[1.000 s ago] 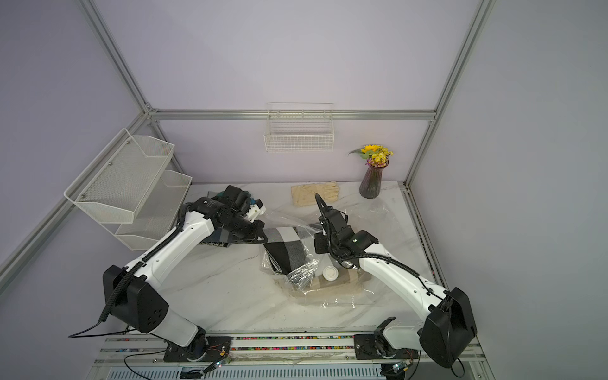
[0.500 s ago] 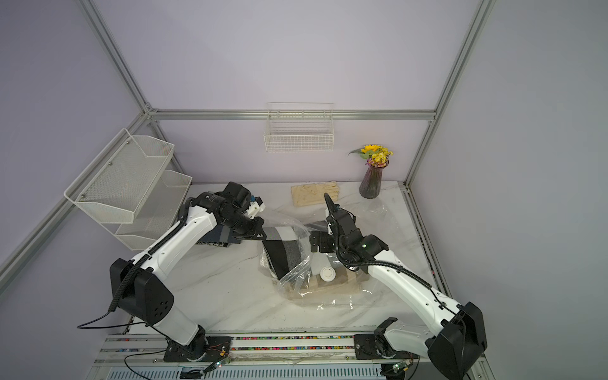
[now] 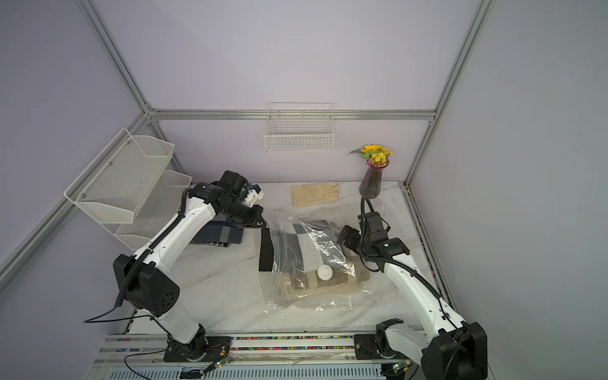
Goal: Take the scarf out of the vacuum bag
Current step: Take out the scarf from the vacuum bag, then place the scarf at the center of the board.
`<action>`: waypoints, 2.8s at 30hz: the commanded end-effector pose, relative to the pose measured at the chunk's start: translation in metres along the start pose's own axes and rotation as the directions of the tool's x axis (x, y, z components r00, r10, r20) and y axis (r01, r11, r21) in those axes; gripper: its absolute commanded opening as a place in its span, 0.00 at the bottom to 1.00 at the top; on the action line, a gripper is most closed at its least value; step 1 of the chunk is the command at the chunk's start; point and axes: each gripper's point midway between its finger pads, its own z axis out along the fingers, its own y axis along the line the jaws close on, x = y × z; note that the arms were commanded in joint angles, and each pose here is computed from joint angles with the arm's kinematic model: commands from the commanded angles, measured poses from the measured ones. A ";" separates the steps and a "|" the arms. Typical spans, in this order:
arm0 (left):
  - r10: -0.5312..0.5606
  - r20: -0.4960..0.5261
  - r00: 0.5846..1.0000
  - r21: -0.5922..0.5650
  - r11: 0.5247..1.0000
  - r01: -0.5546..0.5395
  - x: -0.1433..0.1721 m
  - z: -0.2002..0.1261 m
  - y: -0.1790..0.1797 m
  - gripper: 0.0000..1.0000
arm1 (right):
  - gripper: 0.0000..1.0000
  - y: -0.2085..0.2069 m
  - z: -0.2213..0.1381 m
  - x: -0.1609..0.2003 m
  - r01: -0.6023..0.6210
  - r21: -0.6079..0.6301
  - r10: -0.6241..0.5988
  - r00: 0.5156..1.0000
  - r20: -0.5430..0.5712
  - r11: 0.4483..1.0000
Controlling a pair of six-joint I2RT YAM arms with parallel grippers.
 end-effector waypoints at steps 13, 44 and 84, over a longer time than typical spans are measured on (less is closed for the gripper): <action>0.062 -0.028 0.998 -0.070 0.995 -0.064 0.019 -0.029 0.015 0.00 | 0.97 0.003 0.041 0.032 -0.275 -0.117 0.236 0.935 -0.266 0.954; -0.121 -0.010 0.993 -0.557 0.825 0.095 0.025 -0.065 0.143 0.00 | 0.97 -0.059 0.096 0.041 -0.443 0.167 0.473 0.842 -0.261 0.881; -0.167 0.157 0.973 -0.883 0.417 0.214 -0.055 -0.116 0.247 0.00 | 0.97 -0.057 0.104 0.026 -0.450 0.105 0.461 0.848 -0.260 0.887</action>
